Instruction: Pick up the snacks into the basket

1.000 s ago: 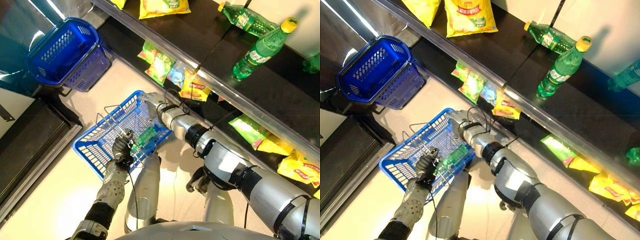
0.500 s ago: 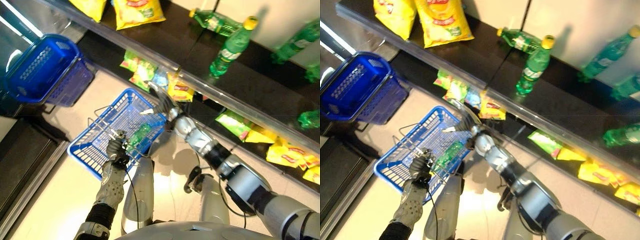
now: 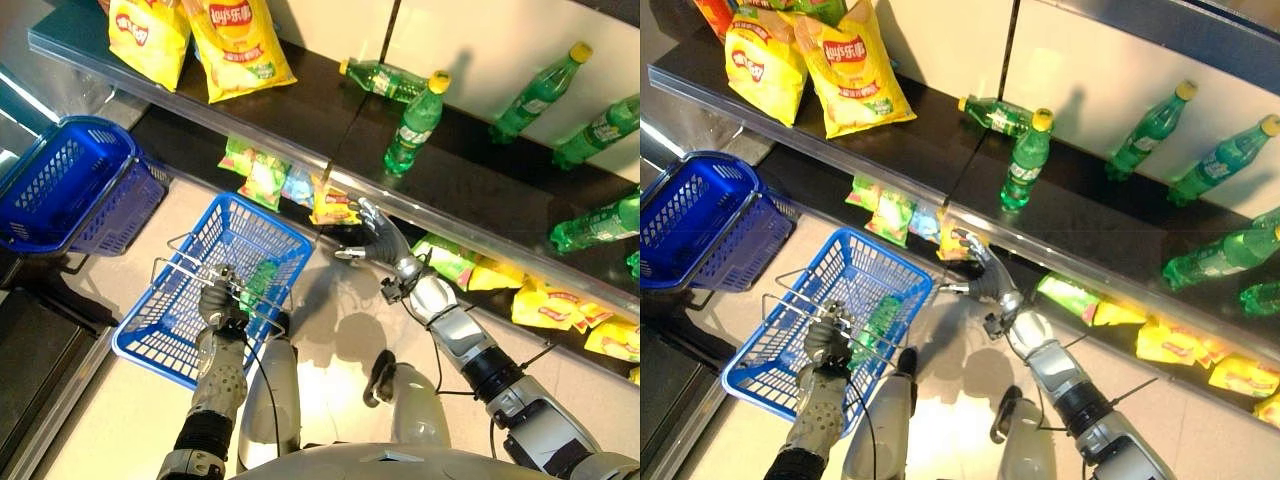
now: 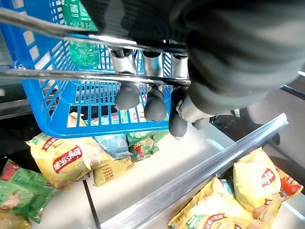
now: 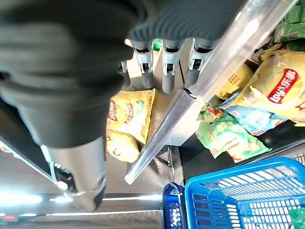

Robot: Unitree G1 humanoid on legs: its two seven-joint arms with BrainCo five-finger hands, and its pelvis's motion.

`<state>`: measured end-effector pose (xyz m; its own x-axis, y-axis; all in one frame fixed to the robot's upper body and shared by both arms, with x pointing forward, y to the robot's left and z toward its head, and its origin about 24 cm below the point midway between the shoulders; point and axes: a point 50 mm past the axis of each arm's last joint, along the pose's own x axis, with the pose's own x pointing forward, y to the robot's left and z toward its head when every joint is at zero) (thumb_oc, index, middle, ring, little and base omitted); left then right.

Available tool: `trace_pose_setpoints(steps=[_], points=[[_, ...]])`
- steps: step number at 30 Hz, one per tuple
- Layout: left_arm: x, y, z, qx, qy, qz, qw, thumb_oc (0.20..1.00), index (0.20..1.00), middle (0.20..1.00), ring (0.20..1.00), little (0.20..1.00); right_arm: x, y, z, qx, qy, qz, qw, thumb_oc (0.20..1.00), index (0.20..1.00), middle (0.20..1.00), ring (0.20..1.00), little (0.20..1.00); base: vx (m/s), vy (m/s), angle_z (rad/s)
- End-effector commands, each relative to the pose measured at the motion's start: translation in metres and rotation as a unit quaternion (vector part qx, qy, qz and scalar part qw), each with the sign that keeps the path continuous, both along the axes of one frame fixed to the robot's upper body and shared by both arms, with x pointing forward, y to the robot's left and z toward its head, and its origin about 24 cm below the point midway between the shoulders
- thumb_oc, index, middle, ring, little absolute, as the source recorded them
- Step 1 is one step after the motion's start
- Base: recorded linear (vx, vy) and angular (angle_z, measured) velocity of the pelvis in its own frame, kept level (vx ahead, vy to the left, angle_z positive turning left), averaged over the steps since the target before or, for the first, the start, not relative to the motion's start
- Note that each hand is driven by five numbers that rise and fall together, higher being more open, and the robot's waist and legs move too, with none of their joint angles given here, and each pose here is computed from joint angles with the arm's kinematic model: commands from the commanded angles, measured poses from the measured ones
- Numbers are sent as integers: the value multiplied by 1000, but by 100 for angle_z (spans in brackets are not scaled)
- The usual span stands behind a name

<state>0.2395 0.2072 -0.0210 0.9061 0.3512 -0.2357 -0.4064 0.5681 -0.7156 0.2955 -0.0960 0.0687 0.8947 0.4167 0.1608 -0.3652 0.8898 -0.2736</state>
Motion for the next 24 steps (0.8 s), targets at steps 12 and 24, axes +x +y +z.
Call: trace_pose_setpoints(steps=[12, 24], points=[[-3, 15, 30, 62, -127, 25, 990, 200, 200, 200, 200, 200, -19, -22, -17, 24, 18, -6, 1000, 1000, 1000, 1000, 1000, 1000, 55, 116, -14], [-9, 18, 28, 85, -116, 18, 989, 200, 200, 200, 200, 200, -41, -33, -45, 40, 74, -20, 996, 1000, 1000, 1000, 1000, 1000, 47, 110, -9]])
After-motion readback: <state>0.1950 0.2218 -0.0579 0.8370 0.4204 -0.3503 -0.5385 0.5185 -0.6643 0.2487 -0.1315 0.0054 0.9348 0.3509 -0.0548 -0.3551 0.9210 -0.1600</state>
